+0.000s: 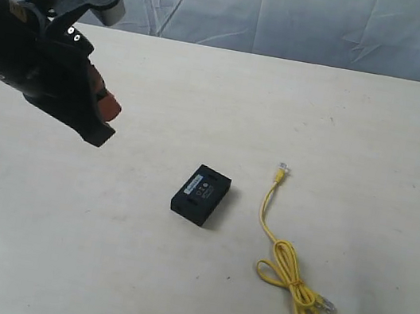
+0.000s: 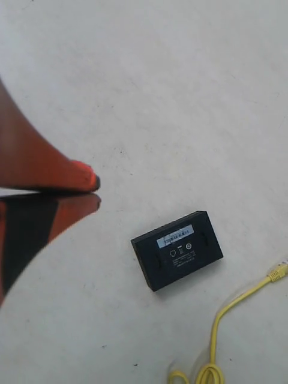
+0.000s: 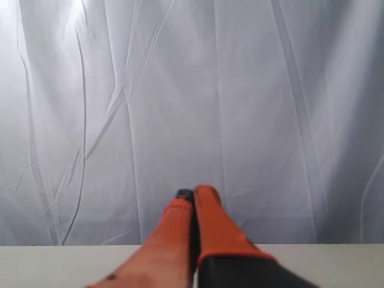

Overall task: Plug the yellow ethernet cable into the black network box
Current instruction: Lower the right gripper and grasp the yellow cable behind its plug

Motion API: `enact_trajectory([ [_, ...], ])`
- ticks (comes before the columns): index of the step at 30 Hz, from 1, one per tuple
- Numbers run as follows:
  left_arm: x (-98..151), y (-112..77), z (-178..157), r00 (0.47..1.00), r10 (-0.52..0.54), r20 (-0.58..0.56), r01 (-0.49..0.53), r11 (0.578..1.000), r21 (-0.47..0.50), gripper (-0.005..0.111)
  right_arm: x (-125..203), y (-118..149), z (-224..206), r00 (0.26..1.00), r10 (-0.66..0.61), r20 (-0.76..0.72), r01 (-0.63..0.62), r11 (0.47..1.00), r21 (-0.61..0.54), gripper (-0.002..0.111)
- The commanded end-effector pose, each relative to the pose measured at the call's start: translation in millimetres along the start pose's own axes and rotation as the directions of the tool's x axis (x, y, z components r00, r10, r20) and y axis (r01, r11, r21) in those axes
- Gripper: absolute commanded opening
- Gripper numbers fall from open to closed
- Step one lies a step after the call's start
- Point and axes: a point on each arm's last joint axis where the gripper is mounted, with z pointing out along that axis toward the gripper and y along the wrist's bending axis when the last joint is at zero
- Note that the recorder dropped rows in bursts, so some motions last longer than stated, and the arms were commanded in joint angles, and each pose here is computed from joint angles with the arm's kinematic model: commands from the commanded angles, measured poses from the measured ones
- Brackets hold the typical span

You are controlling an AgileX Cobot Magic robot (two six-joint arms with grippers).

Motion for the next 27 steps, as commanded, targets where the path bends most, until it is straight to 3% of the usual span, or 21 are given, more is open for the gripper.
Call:
enact_trajectory([
  [1,-0.1,0.7,-0.8,1.0,-0.023,0.014,0.023,1.0,0.001,0.0,-12.0,-0.3,4.2,0.998,0.028,-0.053,-0.027,1.0,0.007,-0.001],
  [8,-2.5,2.9,1.2,0.999,-0.024,0.039,0.025,1.0,-0.017,0.0,-47.7,0.8,52.9,0.946,0.017,-0.324,-0.017,1.0,0.001,-0.001],
  [11,-1.7,4.3,7.9,0.999,-0.029,0.024,0.029,0.999,-0.015,0.0,-54.1,1.5,86.5,0.879,0.029,-0.476,-0.031,1.0,0.004,-0.001],
  [14,-0.4,5.4,14.4,0.999,-0.033,0.004,0.033,0.999,-0.01,0.0,-51.3,5.6,124.1,0.757,0.126,-0.641,-0.133,0.99,0.038,-0.001],
  [18,0.2,7.1,17.9,1.0,-0.021,-0.005,0.021,1.0,-0.02,0.0,-30.1,13.3,171.5,0.578,0.203,-0.79,-0.23,0.97,0.08,-0.001],
  [22,-0.3,10.2,17.8,1.0,0.018,-0.001,-0.019,0.998,-0.053,0.0,4.1,29.8,209.5,0.454,0.144,-0.879,-0.233,0.972,0.039,-0.001],
  [27,-0.9,10.7,17.7,1.0,0.021,0.005,-0.02,0.998,-0.059,0.0,61.0,72.3,238.4,0.287,0.025,-0.958,-0.244,0.969,-0.048,-0.001],
])
